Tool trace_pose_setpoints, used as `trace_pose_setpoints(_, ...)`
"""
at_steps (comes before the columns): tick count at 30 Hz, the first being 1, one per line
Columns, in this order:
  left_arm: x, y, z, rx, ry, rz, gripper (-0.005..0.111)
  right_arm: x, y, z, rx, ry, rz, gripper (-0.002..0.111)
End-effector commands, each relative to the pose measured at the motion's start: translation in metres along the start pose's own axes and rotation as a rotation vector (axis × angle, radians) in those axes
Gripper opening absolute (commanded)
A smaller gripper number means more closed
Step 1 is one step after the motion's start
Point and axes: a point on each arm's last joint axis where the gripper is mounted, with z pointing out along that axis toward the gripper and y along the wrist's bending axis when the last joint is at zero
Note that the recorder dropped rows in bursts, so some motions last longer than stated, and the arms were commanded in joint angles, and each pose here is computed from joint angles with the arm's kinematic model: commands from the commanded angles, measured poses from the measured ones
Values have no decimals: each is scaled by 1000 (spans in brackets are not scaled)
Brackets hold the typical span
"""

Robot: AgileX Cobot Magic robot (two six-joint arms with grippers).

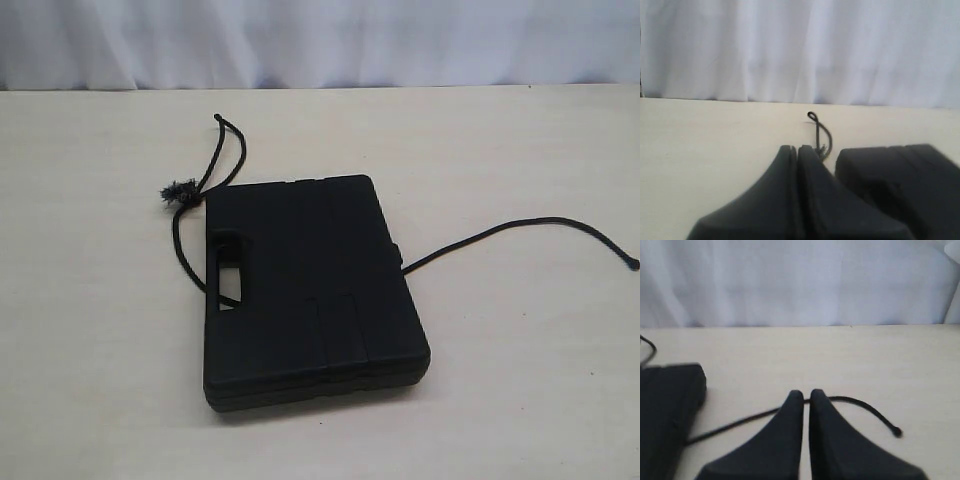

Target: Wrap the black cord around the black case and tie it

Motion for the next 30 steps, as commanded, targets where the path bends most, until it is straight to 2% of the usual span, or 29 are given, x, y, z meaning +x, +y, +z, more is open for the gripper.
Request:
trace_pose_setpoints(1, -13, -2, -1, 41, -145, -296, 0, -12, 3, -1, -54, -140, 325, 4)
trace_pose_setpoints(4, -24, 3, -3, 35, -276, -457, 0, -23, -2, -3, -55, -269, 538, 4)
trace_pose_setpoints(6, -32, 7, -6, 17, -380, -477, 0, -29, -7, -5, -41, -347, 657, 4)
trace_pose_setpoints(9, -43, 12, -12, 1, -523, -515, 0, -28, -9, -5, -46, -350, 844, 4)
trace_pose_setpoints(10, -51, 15, -18, 15, -644, -594, 0, -27, -9, -5, -76, -335, 1020, 4)
trace_pose_setpoints(11, -55, 16, -21, 28, -704, -620, 0, -28, -9, -5, -82, -344, 1043, 4)
trace_pose_setpoints(12, -67, 17, -32, 88, -883, -630, 0, -38, -12, -9, -80, -433, 1002, 4)
trace_pose_setpoints(13, -72, 15, -37, 122, -952, -612, 0, -49, -13, -14, -89, -494, 970, 4)
trace_pose_setpoints(14, -89, 10, -45, 160, -1055, -543, 0, -74, -14, -25, -119, -612, 930, 4)
trace_pose_setpoints(15, -99, 8, -45, 166, -1066, -524, 0, -84, -14, -31, -134, -650, 931, 4)
trace_pose_setpoints(17, -146, -2, -26, 164, -968, -489, 0, -130, -7, -35, -175, -666, 901, 4)
trace_pose_setpoints(18, -157, -5, -11, 154, -888, -466, 0, -141, -4, -30, -173, -641, 848, 4)
trace_pose_setpoints(20, -182, -19, 30, 156, -675, -307, 0, -170, 7, -12, -159, -550, 608, 4)
trace_pose_setpoints(21, -185, -25, 59, 132, -481, -194, 0, -180, 14, 5, -131, -436, 422, 4)
trace_pose_setpoints(23, -185, -24, 100, 52, -171, -130, 0, -188, 20, 35, -81, -185, 203, 5)
trace_pose_setpoints(25, -175, -16, 137, -77, 117, -99, 0, -191, 28, 66, -82, 21, 79, 5)
trace_pose_setpoints(27, -164, -13, 157, -130, 304, -15, 0, -190, 40, 84, -129, 121, -13, 5)
trace_pose_setpoints(30, -141, -18, 183, -114, 556, 129, 0, -178, 61, 106, -224, 237, -138, 5)
